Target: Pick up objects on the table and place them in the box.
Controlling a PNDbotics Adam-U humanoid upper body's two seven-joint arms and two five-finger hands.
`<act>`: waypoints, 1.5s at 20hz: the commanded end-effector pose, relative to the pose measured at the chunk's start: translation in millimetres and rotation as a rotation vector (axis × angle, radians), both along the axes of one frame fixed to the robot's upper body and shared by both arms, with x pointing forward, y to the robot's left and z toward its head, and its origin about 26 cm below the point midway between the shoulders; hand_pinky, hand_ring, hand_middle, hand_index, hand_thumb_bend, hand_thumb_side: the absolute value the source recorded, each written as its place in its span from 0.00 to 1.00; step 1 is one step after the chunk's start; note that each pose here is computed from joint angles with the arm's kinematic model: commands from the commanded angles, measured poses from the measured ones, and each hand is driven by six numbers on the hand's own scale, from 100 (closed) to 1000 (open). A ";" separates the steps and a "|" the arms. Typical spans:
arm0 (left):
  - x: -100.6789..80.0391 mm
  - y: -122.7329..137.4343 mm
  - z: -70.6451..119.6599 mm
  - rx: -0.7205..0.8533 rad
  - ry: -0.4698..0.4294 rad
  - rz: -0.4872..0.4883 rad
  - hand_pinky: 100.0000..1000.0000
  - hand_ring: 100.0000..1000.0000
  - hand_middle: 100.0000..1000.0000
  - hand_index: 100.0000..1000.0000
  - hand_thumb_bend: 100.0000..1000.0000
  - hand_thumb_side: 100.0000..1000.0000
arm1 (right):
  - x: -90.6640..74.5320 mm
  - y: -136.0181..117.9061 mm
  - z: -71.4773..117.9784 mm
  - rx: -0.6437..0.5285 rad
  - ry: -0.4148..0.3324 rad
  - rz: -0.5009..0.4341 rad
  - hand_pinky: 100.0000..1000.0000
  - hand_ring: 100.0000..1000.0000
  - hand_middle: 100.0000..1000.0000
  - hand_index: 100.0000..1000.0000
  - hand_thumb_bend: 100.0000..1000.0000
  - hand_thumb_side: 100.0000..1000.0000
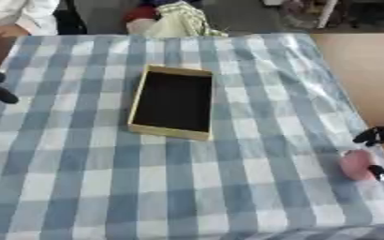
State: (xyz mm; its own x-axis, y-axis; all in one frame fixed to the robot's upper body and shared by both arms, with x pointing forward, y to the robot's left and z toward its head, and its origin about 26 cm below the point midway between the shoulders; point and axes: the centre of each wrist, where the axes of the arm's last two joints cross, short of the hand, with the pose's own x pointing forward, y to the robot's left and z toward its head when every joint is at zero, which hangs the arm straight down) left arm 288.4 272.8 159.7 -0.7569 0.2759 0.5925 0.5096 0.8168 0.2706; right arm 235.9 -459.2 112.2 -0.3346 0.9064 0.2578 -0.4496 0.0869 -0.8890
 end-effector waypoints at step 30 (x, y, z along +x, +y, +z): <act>-3.3 -1.7 2.0 0.013 -0.004 -0.008 0.59 0.72 0.68 0.74 0.00 0.56 | 7.8 3.0 9.8 0.029 -0.074 -0.058 0.69 0.55 0.54 0.71 0.00 0.00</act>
State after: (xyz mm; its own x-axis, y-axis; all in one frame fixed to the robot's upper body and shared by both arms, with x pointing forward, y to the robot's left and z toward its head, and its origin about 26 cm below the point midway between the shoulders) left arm 286.8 271.3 154.8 -0.7433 0.2785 0.6083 0.5192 0.8135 0.2620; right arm 242.0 -454.4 107.7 -0.2930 0.9138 0.2814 -0.4070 0.1471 -0.9015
